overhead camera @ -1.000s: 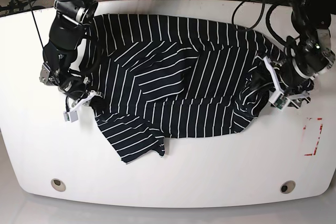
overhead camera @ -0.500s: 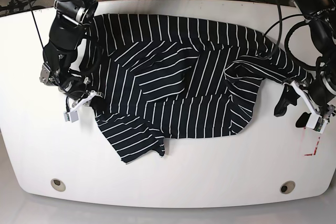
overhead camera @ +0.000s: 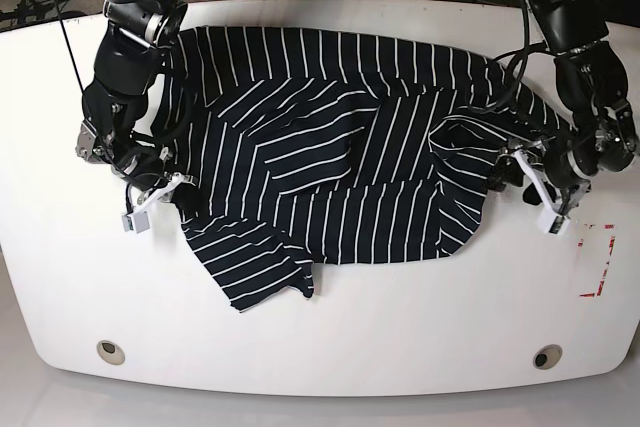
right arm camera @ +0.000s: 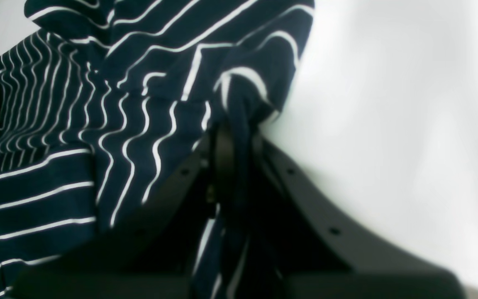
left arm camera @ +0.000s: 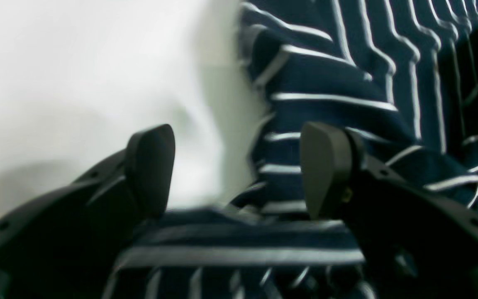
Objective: Fold the T-shirt properly
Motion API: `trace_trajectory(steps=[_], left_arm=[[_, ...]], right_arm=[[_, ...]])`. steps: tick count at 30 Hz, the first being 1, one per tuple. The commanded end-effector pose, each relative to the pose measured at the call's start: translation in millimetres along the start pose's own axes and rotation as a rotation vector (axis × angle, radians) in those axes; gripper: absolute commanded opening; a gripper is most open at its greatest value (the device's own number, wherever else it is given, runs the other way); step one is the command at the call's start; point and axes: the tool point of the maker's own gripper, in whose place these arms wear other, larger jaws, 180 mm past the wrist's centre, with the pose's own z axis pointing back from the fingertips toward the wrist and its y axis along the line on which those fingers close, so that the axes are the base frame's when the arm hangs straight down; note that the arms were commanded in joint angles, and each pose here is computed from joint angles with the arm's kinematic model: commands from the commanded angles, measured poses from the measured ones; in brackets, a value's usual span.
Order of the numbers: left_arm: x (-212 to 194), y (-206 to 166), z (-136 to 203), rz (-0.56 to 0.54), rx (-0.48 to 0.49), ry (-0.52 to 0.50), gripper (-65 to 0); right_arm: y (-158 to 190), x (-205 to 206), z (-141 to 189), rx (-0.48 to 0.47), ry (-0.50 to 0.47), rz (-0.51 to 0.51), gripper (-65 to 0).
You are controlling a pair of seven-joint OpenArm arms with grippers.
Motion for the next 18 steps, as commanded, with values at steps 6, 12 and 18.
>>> trace_trajectory(steps=[6, 12, 18], left_arm=[[6.1, -23.9, -22.6, -0.016, -0.093, -0.013, -22.1], [-2.1, -28.5, -29.5, 0.0, -0.111, 0.011, -22.2], [-5.1, -29.5, -30.3, 0.0, -0.113, 0.019, -26.2]], right_arm=[[-12.7, -19.1, 3.5, -0.059, 0.112, 0.023, -61.7], [-12.7, -19.1, 3.5, -0.059, 0.112, 0.023, -61.7], [-12.7, -19.1, 3.5, -0.059, 0.112, 0.023, -61.7]])
